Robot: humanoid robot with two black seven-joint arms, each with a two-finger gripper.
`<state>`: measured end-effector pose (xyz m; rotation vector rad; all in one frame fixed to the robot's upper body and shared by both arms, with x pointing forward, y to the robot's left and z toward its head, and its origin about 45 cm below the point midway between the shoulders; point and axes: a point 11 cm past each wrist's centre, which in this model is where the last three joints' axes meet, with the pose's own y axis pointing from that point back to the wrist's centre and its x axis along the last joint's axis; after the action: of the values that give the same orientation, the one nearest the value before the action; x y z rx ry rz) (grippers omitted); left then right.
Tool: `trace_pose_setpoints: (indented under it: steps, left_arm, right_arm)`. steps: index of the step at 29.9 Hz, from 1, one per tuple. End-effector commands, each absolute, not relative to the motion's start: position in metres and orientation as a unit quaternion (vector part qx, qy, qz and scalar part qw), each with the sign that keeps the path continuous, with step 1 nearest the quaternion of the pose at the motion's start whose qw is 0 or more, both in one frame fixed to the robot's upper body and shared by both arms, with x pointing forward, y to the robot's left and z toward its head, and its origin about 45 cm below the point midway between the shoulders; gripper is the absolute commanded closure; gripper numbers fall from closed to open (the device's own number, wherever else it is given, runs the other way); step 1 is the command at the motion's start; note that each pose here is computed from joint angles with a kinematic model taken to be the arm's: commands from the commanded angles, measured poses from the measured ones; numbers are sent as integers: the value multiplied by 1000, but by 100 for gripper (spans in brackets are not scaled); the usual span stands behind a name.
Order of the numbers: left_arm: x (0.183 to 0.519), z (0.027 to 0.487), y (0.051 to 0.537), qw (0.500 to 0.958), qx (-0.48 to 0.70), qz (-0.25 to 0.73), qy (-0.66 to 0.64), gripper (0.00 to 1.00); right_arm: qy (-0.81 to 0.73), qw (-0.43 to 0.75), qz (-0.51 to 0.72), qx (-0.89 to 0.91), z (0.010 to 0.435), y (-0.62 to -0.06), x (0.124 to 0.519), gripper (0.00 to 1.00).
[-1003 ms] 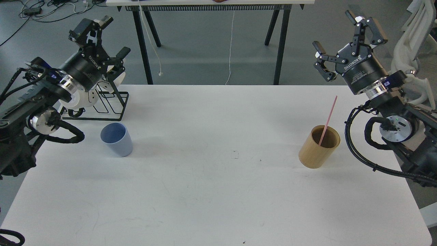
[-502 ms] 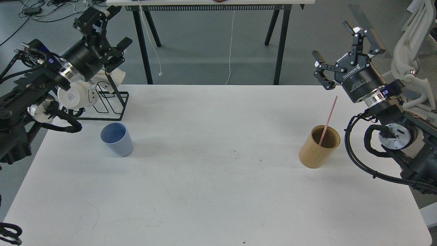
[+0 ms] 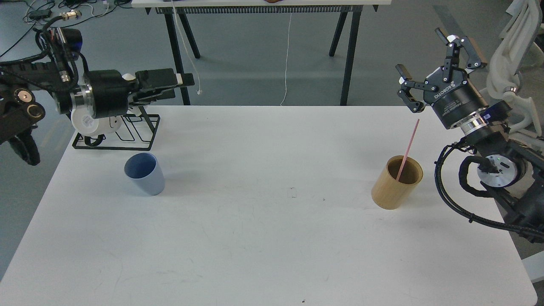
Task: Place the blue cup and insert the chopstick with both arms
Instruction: 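Move the left gripper down toward the blue cup, then close the left gripper on the rim of the blue cup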
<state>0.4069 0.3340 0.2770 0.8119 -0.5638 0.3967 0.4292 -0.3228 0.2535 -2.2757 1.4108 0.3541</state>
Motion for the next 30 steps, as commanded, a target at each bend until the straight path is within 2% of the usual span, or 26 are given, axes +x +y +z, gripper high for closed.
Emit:
trace_pose_setpoints:
  steps: [1, 4, 13, 18, 28, 30]
  left_arm:
    - [392, 258, 377, 807, 494, 134, -293, 0]
    - [386, 246, 395, 781, 539, 106, -297, 0]
    - [379, 191, 434, 758, 597, 114, -236, 0]
    - [390, 180, 433, 748, 610, 118, -232, 2]
    - [386, 166, 431, 751, 612, 112, -221, 5]
    - [387, 164, 428, 752, 611, 113, -220, 9]
  right_arm:
    - [510, 218, 130, -822, 252, -322, 429, 1]
    - [509, 217, 132, -822, 250, -321, 428, 1]
    - [511, 216, 132, -821, 249, -323, 428, 1]
    - [515, 213, 134, -820, 246, -326, 426, 1]
    - [518, 210, 133, -819, 245, -329, 424, 1]
    - [518, 210, 133, -819, 245, -329, 424, 1]
